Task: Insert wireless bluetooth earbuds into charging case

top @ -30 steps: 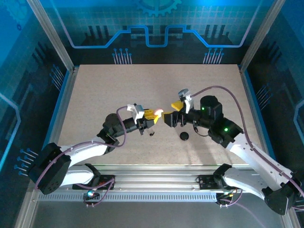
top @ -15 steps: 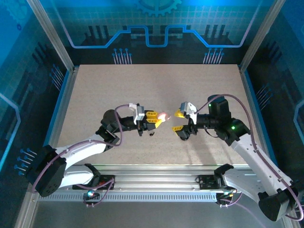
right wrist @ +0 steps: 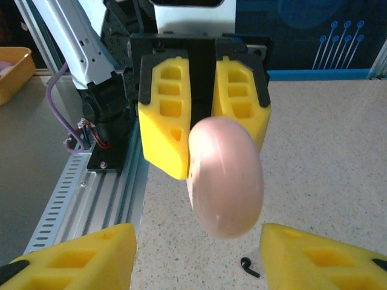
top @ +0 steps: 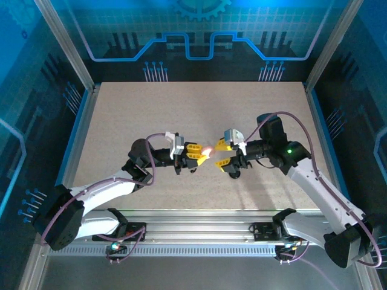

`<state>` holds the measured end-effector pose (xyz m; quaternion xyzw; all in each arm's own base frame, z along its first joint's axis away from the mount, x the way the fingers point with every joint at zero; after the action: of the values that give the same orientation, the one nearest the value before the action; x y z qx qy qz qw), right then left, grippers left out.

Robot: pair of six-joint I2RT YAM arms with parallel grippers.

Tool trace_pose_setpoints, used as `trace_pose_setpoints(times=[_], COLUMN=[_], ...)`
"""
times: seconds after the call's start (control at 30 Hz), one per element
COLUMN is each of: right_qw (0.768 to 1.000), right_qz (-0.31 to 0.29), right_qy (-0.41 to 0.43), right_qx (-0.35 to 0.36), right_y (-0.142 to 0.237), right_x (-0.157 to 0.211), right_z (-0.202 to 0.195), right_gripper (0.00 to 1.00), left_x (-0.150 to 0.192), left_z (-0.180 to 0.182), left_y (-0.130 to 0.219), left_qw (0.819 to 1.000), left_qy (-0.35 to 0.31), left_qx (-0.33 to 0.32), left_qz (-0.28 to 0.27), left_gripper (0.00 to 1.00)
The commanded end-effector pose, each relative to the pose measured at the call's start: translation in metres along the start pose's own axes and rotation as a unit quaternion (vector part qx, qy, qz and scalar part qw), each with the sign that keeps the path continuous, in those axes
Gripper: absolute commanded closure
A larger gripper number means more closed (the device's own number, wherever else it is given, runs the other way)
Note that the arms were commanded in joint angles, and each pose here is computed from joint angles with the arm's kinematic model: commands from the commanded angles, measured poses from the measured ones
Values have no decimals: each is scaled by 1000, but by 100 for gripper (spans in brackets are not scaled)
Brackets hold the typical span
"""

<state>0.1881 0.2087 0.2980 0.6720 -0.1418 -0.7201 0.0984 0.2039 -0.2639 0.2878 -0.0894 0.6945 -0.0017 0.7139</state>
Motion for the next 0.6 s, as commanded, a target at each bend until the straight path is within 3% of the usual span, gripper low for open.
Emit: trace_pose_setpoints(times=[0.0,0.4,0.57], right_qw=[999,998,998], right_qz=[-13,-16,-12], right_qy=[13,21,24], right_qx=[-32,-55,-60], right_y=[1,-6,-7], right_x=[-12,-17,-18], right_z=[7,7,6], right_gripper=[47,61,81], left_x=[-16,-17,-14], left_z=[-4,-3,-3], left_y=[-5,-8,-8], left_qw=[999,999,1000], left_qy=[-14,-8,-9], left_qx=[24,30,28], left_qz=[-17,-15,-9], left_gripper=[83,83,82])
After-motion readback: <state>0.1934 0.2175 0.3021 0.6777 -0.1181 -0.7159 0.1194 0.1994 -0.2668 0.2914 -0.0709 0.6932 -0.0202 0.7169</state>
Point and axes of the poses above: each hand's point on the last joint's axis, 136 mm out from that joint toward the fingers, its own y axis back along the fingers, its own z axis along the line the jaws close on, x = y × z, the point moved 4 cm from there along y, back along the fingers, and after that the axes turned 4 degrees about -y, right-handed, at the moved point
